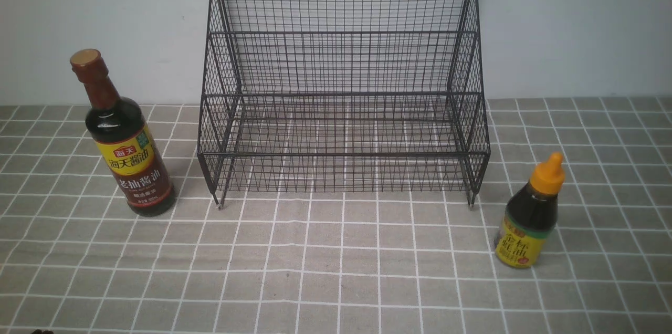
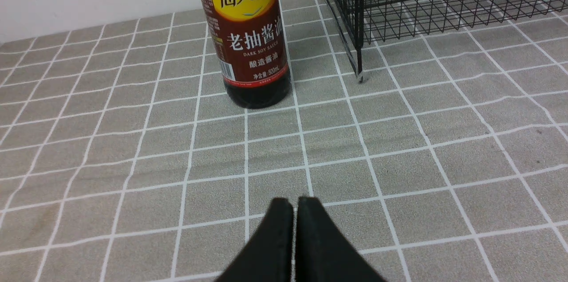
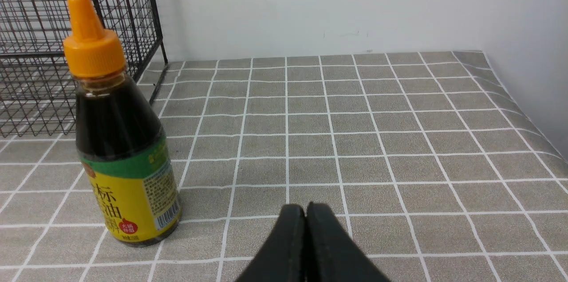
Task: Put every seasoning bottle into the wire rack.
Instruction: Use the right arm to grab the condiment bottle closest to it
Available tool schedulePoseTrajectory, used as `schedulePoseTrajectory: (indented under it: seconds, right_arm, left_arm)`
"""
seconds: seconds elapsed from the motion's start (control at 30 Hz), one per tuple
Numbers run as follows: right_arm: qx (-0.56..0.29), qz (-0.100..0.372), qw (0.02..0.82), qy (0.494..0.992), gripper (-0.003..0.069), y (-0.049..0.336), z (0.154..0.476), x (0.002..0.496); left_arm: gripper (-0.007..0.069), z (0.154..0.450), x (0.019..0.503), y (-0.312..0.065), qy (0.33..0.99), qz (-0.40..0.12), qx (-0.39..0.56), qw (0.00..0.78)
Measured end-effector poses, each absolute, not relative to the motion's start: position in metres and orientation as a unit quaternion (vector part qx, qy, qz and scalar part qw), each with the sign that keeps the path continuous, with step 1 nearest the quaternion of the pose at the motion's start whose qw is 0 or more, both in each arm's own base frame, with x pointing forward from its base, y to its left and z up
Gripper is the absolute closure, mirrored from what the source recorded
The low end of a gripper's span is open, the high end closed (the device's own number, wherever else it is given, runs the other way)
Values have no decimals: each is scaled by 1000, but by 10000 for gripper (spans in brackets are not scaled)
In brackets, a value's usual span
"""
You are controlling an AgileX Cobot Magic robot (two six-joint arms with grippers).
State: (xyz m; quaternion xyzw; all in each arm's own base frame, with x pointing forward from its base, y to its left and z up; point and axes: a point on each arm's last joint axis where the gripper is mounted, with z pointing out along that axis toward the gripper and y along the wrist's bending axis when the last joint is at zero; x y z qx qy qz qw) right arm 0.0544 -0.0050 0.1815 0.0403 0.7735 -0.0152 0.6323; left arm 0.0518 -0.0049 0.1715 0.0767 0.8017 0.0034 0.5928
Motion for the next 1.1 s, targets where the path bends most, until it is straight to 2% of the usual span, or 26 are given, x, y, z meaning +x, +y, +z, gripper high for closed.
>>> schedulePoseTrajectory:
  seconds: [0.73, 0.83, 0.87, 0.9, 1.0, 1.1]
  right_arm:
    - [42, -12, 633, 773, 673, -5, 182, 54]
    - [67, 21, 647, 759, 673, -3, 184, 55]
    - [109, 75, 667, 733, 673, -2, 189, 56]
    - [118, 85, 670, 728, 673, -1, 190, 56]
    - [199, 178, 708, 654, 673, -3, 204, 56]
    - [225, 205, 721, 623, 673, -5, 209, 56]
  left_arm:
    - [632, 171, 52, -5, 802, 3, 77, 593]
    - [632, 171, 52, -5, 802, 4, 77, 593]
    - [632, 171, 52, -5, 802, 4, 77, 593]
    - [632, 171, 52, -5, 802, 4, 77, 593]
    - [632, 171, 52, -5, 802, 4, 77, 593]
    - [632, 171, 52, -5, 802, 4, 77, 593]
